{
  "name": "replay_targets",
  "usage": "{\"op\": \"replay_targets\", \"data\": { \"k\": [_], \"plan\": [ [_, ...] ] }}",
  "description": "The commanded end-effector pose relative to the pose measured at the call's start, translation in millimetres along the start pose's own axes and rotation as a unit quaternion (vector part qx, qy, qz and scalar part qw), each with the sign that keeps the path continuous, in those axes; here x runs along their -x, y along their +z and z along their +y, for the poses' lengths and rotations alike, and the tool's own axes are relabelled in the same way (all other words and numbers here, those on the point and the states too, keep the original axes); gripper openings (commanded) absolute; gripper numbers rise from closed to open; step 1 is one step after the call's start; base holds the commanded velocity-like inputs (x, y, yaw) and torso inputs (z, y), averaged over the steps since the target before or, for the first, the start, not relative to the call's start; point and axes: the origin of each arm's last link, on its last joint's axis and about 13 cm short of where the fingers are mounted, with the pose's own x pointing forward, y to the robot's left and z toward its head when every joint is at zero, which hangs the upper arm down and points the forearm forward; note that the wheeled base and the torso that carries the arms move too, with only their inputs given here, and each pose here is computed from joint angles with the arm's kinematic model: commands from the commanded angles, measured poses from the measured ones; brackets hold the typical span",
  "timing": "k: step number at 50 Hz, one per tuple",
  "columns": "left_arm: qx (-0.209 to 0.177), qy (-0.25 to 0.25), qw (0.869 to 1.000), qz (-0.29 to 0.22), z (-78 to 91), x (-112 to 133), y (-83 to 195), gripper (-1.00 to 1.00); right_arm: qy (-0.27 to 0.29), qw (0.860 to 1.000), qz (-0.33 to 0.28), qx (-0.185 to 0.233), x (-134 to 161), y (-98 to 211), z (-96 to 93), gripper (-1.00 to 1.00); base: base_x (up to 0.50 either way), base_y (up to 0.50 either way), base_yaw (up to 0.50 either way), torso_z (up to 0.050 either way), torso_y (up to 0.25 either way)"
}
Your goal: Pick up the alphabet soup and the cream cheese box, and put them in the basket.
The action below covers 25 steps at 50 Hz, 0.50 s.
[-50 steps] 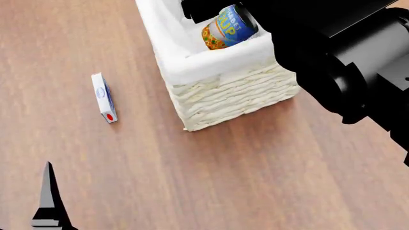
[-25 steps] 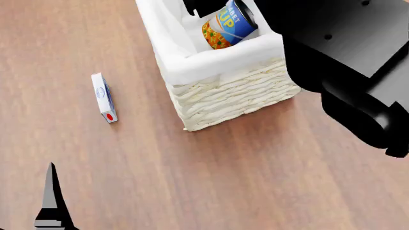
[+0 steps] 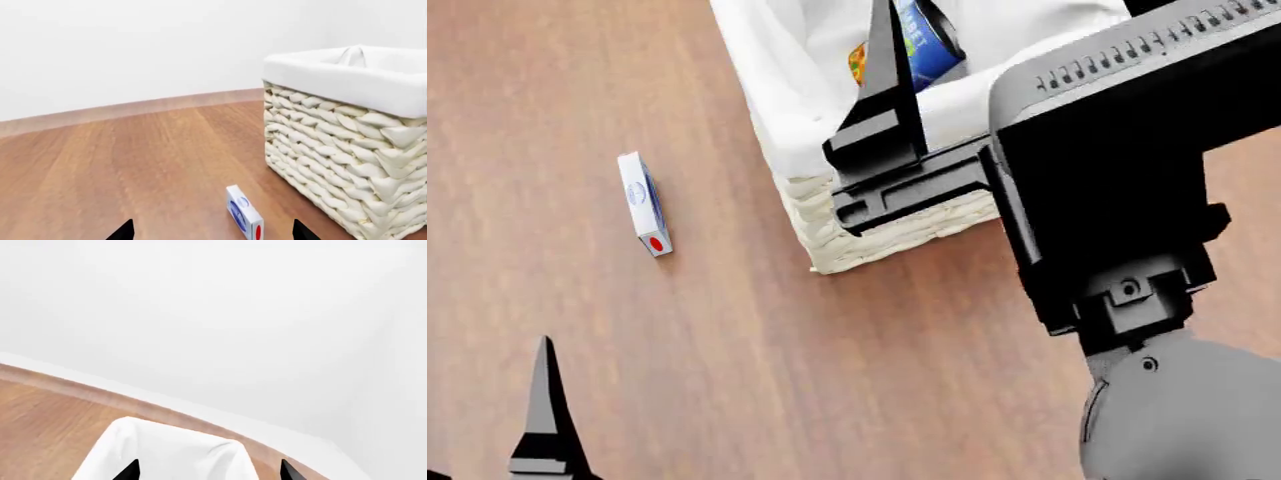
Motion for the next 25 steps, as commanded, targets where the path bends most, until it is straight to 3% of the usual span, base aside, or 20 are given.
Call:
{"op": "replay_targets", "data": {
  "k": [1,5,11,25],
  "plan": [
    [-0.002,-0.002,1.0,-0.004,-0.6,-2,2,1.0,-0.026,0.998,-0.053,-0.021,54,-25,26.4,1.0,0.0,0.0,0.0,0.0,0.0],
    [-0.003,-0.008,1.0,-0.003,-2.5,-1,1,1.0,-0.039,0.996,-0.077,-0.033,64,-32,33.6,1.0,0.0,0.0,0.0,0.0,0.0],
    [-0.003,-0.011,1.0,-0.003,-3.1,-2,2,1.0,-0.047,0.995,-0.057,-0.068,78,-48,45.1,1.0,0.0,0.0,0.0,0.0,0.0],
    [-0.003,-0.015,1.0,-0.009,-5.3,-5,3,1.0,-0.041,0.994,-0.042,-0.09,84,-58,54.3,1.0,0.0,0.0,0.0,0.0,0.0]
  ]
}}
